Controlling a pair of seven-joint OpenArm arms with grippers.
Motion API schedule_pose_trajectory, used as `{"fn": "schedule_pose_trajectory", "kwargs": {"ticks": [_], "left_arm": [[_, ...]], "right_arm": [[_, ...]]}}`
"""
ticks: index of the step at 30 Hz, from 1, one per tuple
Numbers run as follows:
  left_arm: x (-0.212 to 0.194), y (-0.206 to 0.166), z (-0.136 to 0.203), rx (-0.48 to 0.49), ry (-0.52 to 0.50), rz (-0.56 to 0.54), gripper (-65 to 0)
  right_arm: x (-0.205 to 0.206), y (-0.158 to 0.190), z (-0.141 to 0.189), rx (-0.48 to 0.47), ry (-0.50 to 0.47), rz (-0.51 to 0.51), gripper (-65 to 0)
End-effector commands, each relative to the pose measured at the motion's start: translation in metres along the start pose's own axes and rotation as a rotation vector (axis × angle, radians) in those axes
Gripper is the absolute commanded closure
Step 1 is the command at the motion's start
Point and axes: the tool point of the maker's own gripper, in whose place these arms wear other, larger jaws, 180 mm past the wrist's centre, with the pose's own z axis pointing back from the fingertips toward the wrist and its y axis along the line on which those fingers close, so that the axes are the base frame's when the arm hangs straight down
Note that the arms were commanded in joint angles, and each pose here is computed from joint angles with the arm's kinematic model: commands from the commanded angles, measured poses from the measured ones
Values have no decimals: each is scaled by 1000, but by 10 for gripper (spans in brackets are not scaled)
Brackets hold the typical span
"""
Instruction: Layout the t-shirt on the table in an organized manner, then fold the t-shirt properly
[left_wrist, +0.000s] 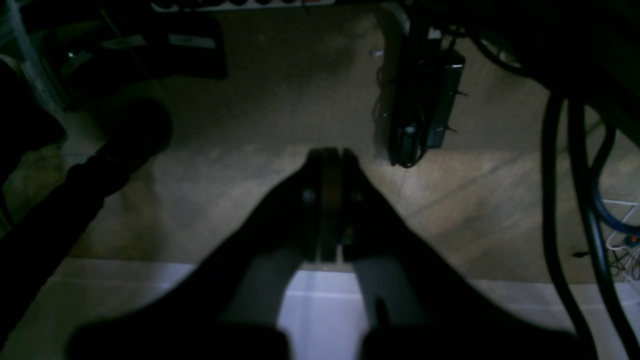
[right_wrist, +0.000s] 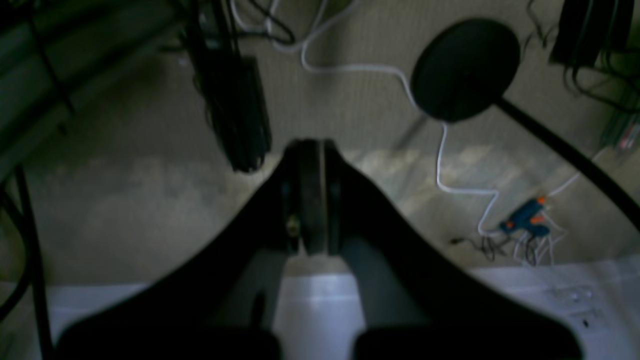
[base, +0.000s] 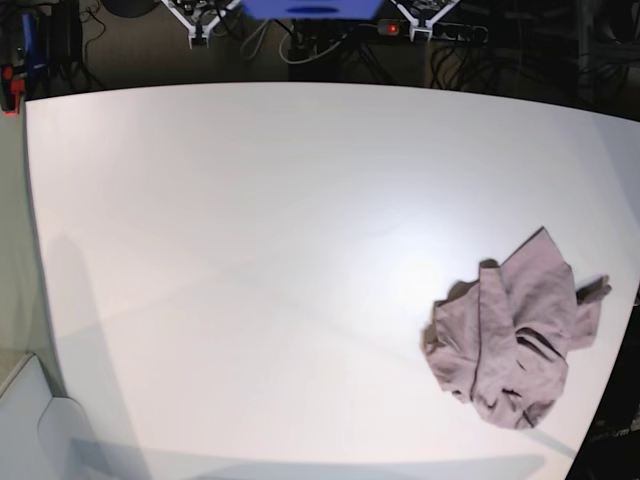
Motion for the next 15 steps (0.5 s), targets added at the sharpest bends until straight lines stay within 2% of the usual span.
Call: {"fn": "schedule_pose_trajectory", "kwargs": {"ticks": [1,15], "left_arm": [[-3,-2,0,-7,-1,-7,-1],[-5,0,0,-4,2,-8,-1]], "right_arm": [[-7,2,1,15,11,5,0],[-12,1,1,13,19,3,0]]}}
